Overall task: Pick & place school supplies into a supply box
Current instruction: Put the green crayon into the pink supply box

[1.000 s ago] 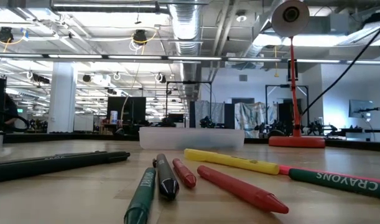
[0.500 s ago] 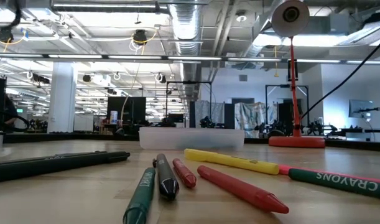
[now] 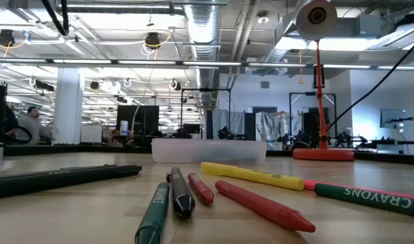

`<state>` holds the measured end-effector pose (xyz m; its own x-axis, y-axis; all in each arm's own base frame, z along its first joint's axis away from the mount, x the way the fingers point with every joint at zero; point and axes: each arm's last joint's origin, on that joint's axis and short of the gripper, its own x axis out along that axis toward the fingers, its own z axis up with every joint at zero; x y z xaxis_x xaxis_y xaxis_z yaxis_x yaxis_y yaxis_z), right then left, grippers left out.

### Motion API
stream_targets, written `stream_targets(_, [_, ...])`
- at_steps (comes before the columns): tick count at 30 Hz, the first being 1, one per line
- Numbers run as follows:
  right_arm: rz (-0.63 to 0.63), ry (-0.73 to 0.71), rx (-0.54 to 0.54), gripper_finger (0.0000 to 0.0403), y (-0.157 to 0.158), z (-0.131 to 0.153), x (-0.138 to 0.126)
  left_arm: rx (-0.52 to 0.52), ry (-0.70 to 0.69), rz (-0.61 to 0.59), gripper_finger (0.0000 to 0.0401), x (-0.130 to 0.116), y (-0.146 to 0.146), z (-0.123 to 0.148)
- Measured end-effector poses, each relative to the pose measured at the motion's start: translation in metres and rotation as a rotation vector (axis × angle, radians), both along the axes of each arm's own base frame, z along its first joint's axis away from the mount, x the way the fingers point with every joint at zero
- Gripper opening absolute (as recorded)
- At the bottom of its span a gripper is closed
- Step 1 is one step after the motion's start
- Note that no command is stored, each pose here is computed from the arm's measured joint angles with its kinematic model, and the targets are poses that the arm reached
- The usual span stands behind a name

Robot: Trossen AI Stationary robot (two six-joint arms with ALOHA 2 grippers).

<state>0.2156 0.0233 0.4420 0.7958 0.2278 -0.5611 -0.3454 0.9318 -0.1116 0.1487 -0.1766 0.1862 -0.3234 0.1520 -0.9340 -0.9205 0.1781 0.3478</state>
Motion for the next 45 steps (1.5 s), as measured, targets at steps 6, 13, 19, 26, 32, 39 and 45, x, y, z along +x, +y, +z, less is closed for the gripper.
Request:
stream_targets(6, [-0.029,0.021,-0.001,0.0121,-0.006,-0.005,0.01,0.026,-0.015,-0.019,0.0134,-0.014,0.018,-0.014])
stream_targets(13, [-0.051,0.031,-0.001,0.0121,-0.011,-0.007,0.014,-0.007,-0.055,-0.032,0.0134,-0.027,0.034,-0.037])
stream_targets(19, [-0.072,0.021,0.006,0.0121,-0.015,-0.006,0.015,0.001,-0.022,-0.026,0.0134,-0.035,0.041,-0.049])
stream_targets(26, [-0.086,0.021,0.007,0.0121,-0.018,-0.006,0.015,-0.041,-0.063,-0.029,0.0114,-0.037,0.045,-0.062])
stream_targets(32, [-0.087,0.021,0.008,0.0121,-0.018,-0.006,0.015,-0.046,-0.094,-0.036,0.0088,-0.037,0.045,-0.062])
stream_targets(39, [-0.098,0.025,0.025,0.0121,-0.018,-0.006,0.015,-0.069,-0.129,-0.051,0.0068,-0.036,0.044,-0.061])
stream_targets(45, [-0.092,0.035,0.028,0.0121,-0.016,-0.007,0.014,-0.084,-0.145,-0.055,0.0058,-0.035,0.043,-0.062])
